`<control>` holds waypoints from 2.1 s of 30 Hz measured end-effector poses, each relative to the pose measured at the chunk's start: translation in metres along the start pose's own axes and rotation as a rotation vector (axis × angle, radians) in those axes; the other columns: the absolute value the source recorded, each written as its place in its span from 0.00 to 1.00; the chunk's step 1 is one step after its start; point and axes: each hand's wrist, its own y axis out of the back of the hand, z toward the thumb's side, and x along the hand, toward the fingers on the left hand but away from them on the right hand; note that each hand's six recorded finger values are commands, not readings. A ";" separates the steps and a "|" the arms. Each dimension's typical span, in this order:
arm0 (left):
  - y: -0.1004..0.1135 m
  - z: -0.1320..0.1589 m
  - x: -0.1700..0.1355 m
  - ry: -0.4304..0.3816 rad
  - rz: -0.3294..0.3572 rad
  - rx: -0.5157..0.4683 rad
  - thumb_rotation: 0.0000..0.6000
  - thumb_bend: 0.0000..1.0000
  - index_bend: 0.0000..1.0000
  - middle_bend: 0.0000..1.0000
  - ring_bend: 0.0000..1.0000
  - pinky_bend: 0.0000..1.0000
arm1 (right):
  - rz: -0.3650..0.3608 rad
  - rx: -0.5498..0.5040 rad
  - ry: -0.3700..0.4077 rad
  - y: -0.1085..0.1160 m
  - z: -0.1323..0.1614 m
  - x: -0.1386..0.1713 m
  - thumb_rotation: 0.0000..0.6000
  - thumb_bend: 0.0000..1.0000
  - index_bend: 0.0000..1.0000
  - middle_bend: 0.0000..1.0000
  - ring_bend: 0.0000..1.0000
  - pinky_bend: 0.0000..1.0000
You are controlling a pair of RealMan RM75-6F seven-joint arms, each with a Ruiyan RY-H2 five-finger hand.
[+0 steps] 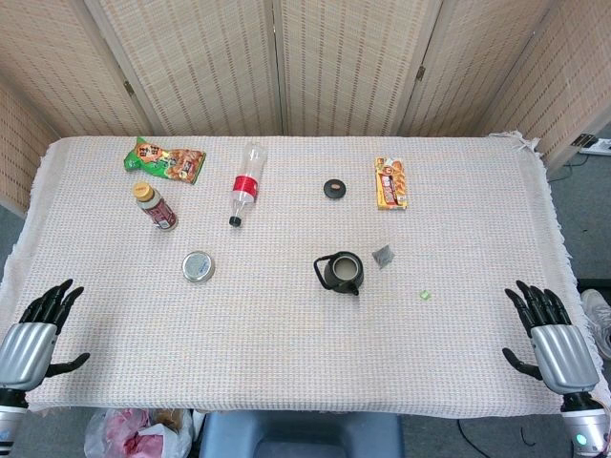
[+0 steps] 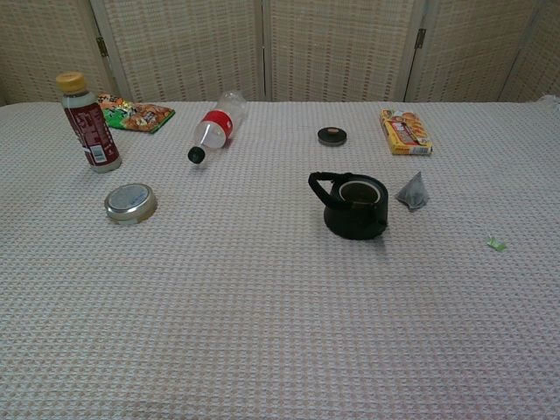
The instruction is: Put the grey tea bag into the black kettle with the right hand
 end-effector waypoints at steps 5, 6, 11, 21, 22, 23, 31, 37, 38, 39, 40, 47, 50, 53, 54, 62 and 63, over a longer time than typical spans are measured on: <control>0.000 -0.002 0.001 0.009 -0.001 0.000 1.00 0.19 0.00 0.00 0.00 0.16 | 0.013 0.007 0.002 -0.003 0.000 -0.003 1.00 0.15 0.04 0.00 0.00 0.00; 0.000 -0.001 0.000 0.009 0.000 0.001 1.00 0.19 0.00 0.00 0.00 0.16 | 0.016 0.007 0.003 -0.003 0.000 -0.004 1.00 0.15 0.04 0.00 0.00 0.00; 0.003 0.003 -0.002 -0.014 0.011 -0.009 1.00 0.19 0.00 0.00 0.00 0.16 | 0.034 0.011 0.024 -0.007 0.005 -0.007 1.00 0.15 0.04 0.00 0.00 0.00; 0.006 0.003 0.000 -0.031 0.009 -0.031 1.00 0.19 0.00 0.00 0.00 0.16 | 0.167 0.059 0.134 -0.026 0.028 -0.054 1.00 0.17 0.16 0.00 0.00 0.00; 0.007 0.003 -0.001 -0.029 0.011 -0.033 1.00 0.19 0.00 0.00 0.00 0.16 | 0.188 0.069 0.146 -0.029 0.030 -0.063 1.00 0.18 0.18 0.00 0.00 0.00; 0.007 0.002 -0.001 -0.027 0.014 -0.033 1.00 0.19 0.00 0.00 0.00 0.16 | 0.199 0.079 0.157 -0.030 0.033 -0.070 1.00 0.19 0.20 0.00 0.00 0.00; 0.007 -0.007 -0.002 0.014 0.017 -0.028 1.00 0.19 0.00 0.00 0.00 0.16 | 0.160 0.193 0.242 -0.036 0.046 -0.119 1.00 0.20 0.33 0.00 0.00 0.00; 0.004 -0.007 -0.001 0.026 0.009 -0.020 1.00 0.19 0.00 0.00 0.00 0.16 | 0.133 0.259 0.301 -0.050 0.055 -0.141 1.00 0.21 0.37 0.00 0.00 0.00; 0.004 -0.007 -0.001 0.027 0.008 -0.019 1.00 0.19 0.00 0.00 0.00 0.16 | 0.132 0.266 0.309 -0.053 0.056 -0.143 1.00 0.21 0.37 0.00 0.00 0.00; 0.004 -0.007 0.000 0.029 0.006 -0.019 1.00 0.19 0.00 0.00 0.00 0.16 | 0.132 0.274 0.317 -0.056 0.058 -0.145 1.00 0.21 0.37 0.00 0.00 0.00; 0.003 -0.007 0.000 0.030 0.005 -0.018 1.00 0.19 0.00 0.00 0.00 0.16 | 0.132 0.284 0.327 -0.059 0.060 -0.148 1.00 0.21 0.37 0.00 0.00 0.00; 0.002 -0.007 0.003 0.030 0.000 -0.016 1.00 0.19 0.00 0.00 0.00 0.16 | 0.098 0.310 0.366 -0.070 0.065 -0.151 1.00 0.22 0.38 0.00 0.00 0.00; 0.001 -0.007 0.004 0.029 -0.007 -0.015 1.00 0.19 0.00 0.00 0.00 0.16 | 0.109 0.316 0.373 -0.077 0.063 -0.153 1.00 0.22 0.39 0.00 0.00 0.00; 0.001 -0.006 0.005 0.029 -0.008 -0.012 1.00 0.19 0.00 0.00 0.00 0.16 | 0.126 0.331 0.381 -0.083 0.063 -0.155 1.00 0.22 0.40 0.00 0.00 0.00; 0.000 -0.006 0.006 0.031 -0.010 -0.011 1.00 0.19 0.00 0.00 0.00 0.16 | 0.131 0.333 0.382 -0.085 0.063 -0.155 1.00 0.22 0.41 0.00 0.00 0.00; -0.002 -0.007 0.008 0.035 -0.021 -0.009 1.00 0.19 0.00 0.00 0.00 0.16 | 0.160 0.342 0.384 -0.096 0.062 -0.160 1.00 0.22 0.43 0.00 0.00 0.00; -0.002 -0.007 0.008 0.035 -0.021 -0.009 1.00 0.19 0.00 0.00 0.00 0.16 | 0.161 0.344 0.384 -0.097 0.063 -0.161 1.00 0.22 0.43 0.00 0.00 0.00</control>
